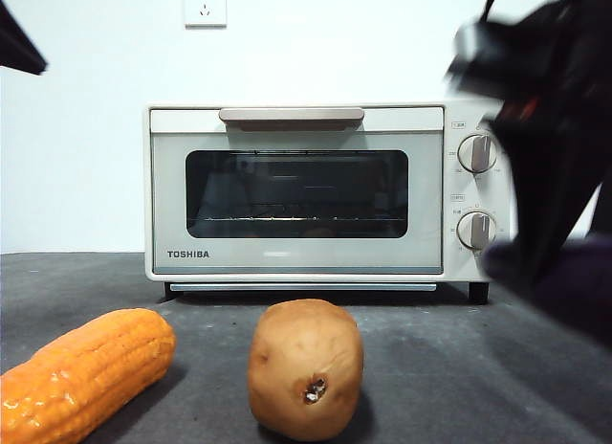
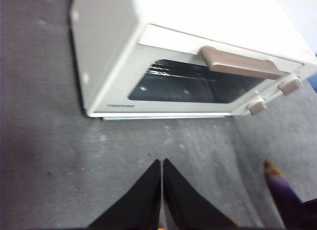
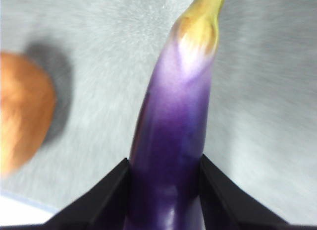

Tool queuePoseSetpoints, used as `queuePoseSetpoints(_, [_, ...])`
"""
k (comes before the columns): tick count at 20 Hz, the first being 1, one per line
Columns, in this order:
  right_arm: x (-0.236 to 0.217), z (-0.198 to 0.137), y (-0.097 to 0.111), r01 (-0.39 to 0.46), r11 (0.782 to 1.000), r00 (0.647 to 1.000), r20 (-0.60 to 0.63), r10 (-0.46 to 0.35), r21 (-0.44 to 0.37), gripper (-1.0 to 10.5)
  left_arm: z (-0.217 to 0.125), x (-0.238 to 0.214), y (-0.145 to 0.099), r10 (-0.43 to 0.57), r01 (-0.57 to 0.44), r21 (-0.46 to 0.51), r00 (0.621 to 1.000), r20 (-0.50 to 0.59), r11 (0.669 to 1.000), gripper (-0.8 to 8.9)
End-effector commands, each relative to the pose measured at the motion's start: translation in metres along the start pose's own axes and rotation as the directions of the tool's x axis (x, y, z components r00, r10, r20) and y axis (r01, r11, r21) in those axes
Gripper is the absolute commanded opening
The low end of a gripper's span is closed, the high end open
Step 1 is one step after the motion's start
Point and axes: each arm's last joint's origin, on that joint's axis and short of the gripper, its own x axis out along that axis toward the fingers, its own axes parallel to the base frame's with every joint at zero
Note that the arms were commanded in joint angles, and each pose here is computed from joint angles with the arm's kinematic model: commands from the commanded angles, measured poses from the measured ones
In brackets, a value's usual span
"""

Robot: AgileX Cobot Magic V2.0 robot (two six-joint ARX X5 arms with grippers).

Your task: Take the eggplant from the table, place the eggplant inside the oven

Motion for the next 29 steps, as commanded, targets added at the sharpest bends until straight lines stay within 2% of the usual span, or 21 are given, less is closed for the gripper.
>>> queuePoseSetpoints(1, [-0.028,-0.008,-0.004,-0.026,0.998,0.995,0.096,0.031,-0.055,0.3,0.02,0.012,-0.014,-0.053,0.054,0.053,0.998,-0.019,0.997,0.03])
queuePoseSetpoints(5, [-0.069,-0.026,-0.015,-0.112,0.991,0.954,0.27,0.127,-0.07,0.3,0.055,0.057,-0.039,-0.1,0.114,0.122,0.989,-0.113,0.986,0.03])
queuePoseSetpoints(8, [-0.083,-0.036,-0.023,-0.103,0.993,0.931,0.345,0.119,-0.065,0.3,0.076,0.09,-0.063,-0.142,0.171,0.181,0.976,-0.164,0.968,0.03])
queuePoseSetpoints(12, [-0.095,-0.044,-0.03,-0.108,0.992,0.903,0.411,0.123,-0.06,0.3,0.09,0.134,-0.086,-0.094,0.161,0.274,0.966,-0.242,0.948,0.03])
queuePoseSetpoints(17, [-0.103,-0.052,-0.034,-0.128,0.99,0.883,0.447,0.141,-0.059,0.3,0.086,0.178,-0.093,-0.019,0.133,0.365,0.954,-0.3,0.921,0.03])
queuePoseSetpoints(21, [-0.104,-0.054,-0.036,-0.118,0.992,0.882,0.453,0.129,-0.054,0.3,0.079,0.191,-0.086,0.032,0.099,0.38,0.946,-0.324,0.92,0.03])
queuePoseSetpoints(23, [-0.104,-0.054,-0.036,-0.119,0.991,0.881,0.455,0.131,-0.054,0.3,0.074,0.189,-0.085,0.052,0.098,0.372,0.926,-0.374,0.923,0.03])
queuePoseSetpoints(29, [-0.105,-0.052,-0.035,-0.126,0.99,0.874,0.465,0.138,-0.057,0.3,0.052,0.179,-0.095,0.107,0.138,0.382,0.826,-0.553,0.914,0.03])
